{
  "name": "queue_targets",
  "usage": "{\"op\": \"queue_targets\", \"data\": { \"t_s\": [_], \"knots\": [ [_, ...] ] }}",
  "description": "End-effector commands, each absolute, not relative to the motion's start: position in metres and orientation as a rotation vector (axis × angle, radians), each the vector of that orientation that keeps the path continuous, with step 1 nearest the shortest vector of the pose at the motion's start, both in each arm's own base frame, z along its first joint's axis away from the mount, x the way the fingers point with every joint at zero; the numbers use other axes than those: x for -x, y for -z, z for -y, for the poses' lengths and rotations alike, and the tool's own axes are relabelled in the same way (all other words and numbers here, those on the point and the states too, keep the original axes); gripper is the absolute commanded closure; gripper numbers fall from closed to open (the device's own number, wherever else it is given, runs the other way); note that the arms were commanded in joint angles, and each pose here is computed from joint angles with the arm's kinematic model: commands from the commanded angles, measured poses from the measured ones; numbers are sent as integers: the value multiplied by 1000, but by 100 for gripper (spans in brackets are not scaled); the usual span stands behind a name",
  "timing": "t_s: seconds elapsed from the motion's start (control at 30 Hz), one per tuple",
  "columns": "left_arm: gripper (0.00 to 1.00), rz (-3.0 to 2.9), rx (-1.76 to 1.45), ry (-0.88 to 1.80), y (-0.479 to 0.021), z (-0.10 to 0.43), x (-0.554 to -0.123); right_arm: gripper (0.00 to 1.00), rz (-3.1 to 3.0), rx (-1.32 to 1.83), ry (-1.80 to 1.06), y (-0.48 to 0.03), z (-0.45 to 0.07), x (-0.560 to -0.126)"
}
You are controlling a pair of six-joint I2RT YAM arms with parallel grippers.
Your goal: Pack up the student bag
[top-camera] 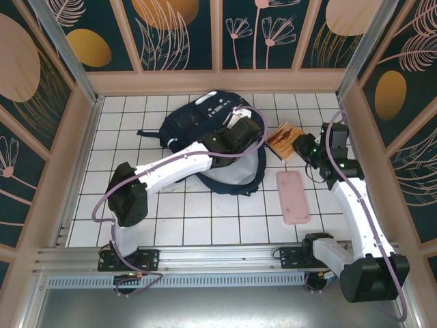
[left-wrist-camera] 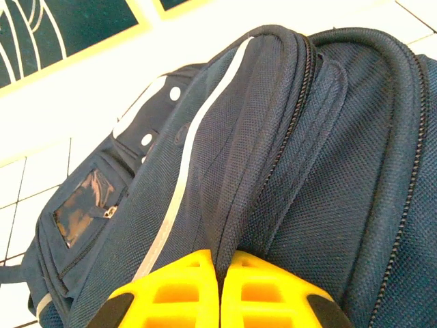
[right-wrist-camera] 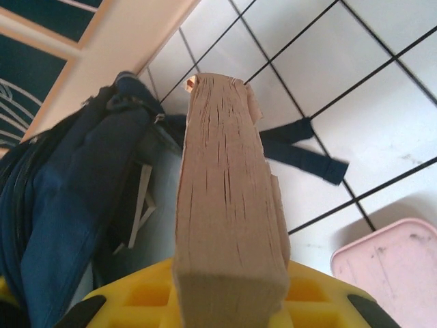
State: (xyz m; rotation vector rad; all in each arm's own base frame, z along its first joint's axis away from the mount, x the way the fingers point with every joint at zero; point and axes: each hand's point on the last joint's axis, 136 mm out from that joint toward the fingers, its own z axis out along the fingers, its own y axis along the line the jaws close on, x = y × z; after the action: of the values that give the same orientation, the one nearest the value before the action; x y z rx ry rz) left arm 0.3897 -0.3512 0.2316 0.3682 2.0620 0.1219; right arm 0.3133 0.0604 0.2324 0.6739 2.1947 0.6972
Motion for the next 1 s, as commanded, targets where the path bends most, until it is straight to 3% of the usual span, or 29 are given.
{"op": "queue_targets", "data": {
  "t_s": [0.0,0.2,0.67,0.97],
  "knots": [
    [100,-1824,-125,-13,-327,341,-403,80,-2152,-543,-942,-262,-93,-301],
    [100,-1780,-123,21,-354,343,-403,80,-2143,-468,-1306,-255,-147,-298],
    [100,-1732,-120,139,-406,324,-380,80,-1919,-518,-1392,-229,-206,-360],
    [100,-1734,-120,126,-402,324,-381,80,-1939,-663,-1302,-199,-233,-411]
  ]
}}
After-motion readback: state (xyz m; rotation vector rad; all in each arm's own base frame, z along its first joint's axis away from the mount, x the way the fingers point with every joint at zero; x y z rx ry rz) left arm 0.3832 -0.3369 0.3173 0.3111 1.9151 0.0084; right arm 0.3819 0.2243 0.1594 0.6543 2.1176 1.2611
